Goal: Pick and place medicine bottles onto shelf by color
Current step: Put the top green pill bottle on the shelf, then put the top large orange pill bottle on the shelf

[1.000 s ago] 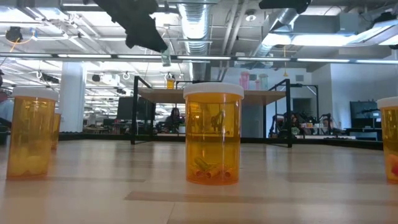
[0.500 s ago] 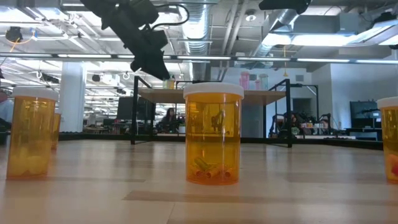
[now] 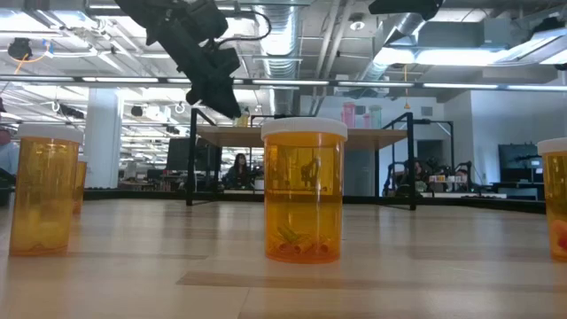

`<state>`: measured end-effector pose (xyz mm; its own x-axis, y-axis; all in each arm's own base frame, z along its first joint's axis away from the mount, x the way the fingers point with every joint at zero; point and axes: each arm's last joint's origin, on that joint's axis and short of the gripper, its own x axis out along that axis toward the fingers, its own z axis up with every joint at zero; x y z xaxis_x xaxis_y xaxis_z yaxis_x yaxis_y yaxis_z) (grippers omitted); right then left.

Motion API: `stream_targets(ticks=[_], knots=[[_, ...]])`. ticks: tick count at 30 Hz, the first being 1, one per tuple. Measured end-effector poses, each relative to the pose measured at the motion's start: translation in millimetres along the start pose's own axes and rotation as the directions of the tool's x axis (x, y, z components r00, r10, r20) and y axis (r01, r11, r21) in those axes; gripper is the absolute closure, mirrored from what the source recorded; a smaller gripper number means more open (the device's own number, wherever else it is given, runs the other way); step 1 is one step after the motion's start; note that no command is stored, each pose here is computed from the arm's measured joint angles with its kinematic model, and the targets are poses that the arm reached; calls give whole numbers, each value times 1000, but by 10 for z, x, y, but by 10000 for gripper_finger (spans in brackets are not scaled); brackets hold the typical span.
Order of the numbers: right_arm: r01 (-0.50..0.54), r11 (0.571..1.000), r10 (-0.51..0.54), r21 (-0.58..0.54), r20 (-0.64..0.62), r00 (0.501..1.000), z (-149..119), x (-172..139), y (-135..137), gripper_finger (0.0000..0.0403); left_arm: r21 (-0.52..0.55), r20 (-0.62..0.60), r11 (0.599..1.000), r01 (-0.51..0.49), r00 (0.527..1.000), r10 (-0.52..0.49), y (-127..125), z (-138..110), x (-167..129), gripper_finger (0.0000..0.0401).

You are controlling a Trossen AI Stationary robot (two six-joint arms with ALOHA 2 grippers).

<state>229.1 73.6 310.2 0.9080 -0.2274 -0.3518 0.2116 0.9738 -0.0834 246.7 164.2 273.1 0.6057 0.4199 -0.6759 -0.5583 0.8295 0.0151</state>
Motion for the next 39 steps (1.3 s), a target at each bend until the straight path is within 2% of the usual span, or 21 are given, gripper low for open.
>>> stream_targets(ticks=[11,23,28,31,39], knots=[[0,1000,0,1,0,1000,1,1,-2,194,-2,33,1000,-8,999,8,3,31,-82,232],[6,1000,-6,4,0,1000,3,7,-13,194,2,151,1000,-11,988,10,-20,45,-738,218],[5,1000,-5,2,-1,1000,2,8,-12,194,66,175,992,106,978,-116,-207,-87,-986,218],[4,1000,-4,1,-2,1000,0,6,-8,194,113,180,981,158,968,-176,-334,-258,-1063,218],[2,1000,-2,1,-1,1000,1,5,-6,194,154,241,940,306,911,-336,-570,-720,-1206,218]])
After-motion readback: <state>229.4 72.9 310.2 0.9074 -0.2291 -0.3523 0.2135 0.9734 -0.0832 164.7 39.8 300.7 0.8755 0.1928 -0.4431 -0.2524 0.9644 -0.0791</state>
